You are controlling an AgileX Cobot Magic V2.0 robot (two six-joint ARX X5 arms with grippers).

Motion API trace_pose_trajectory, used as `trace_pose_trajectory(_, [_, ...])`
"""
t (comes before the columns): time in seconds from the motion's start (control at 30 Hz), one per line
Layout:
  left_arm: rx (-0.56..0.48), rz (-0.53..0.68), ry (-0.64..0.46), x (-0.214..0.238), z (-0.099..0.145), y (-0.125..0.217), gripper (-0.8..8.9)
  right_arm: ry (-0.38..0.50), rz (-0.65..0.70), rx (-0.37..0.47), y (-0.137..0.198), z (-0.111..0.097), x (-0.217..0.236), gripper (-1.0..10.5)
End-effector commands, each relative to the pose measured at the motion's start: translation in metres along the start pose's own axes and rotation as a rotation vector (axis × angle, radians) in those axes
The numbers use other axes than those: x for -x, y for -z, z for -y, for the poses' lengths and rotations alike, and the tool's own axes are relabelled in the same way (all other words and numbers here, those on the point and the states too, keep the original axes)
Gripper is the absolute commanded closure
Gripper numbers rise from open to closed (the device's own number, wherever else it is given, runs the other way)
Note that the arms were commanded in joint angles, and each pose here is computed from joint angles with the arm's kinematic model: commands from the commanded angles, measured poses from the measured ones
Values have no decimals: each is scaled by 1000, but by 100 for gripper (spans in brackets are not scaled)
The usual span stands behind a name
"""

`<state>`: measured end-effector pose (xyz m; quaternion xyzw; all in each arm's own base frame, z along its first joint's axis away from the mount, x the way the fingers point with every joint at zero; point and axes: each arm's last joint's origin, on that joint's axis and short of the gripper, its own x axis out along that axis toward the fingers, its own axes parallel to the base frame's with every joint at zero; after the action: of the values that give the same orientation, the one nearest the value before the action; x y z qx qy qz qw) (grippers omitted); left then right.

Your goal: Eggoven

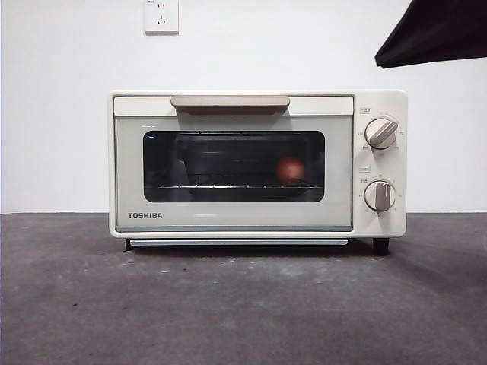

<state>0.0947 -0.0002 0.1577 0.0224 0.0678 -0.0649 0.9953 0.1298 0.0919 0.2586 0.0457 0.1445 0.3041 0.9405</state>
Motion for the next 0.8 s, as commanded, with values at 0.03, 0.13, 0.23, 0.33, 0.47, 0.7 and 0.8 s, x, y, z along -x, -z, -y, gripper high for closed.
trace_pose_trajectory(0.03, [6,-20,-4,-3,0,9,806,53,92,66,-9,6,14,942])
trace_pose_trajectory(0.13, [6,-20,-4,-3,0,9,806,125,144,77,-7,20,27,942])
trace_pose_trajectory(0.23, [6,-21,-4,-3,0,9,806,232,183,66,3,36,39,942])
trace_pose_trajectory(0.33, [6,-20,-4,-3,0,9,806,358,210,73,21,49,49,942])
trace_pose_trajectory(0.47, [6,-20,-4,-3,0,9,806,466,235,85,51,61,54,942])
trace_pose_trajectory(0.7, [6,-20,-4,-3,0,9,806,546,271,81,93,73,53,942])
trace_pose_trajectory(0.8, [6,-21,-4,-3,0,9,806,549,256,77,101,73,53,942])
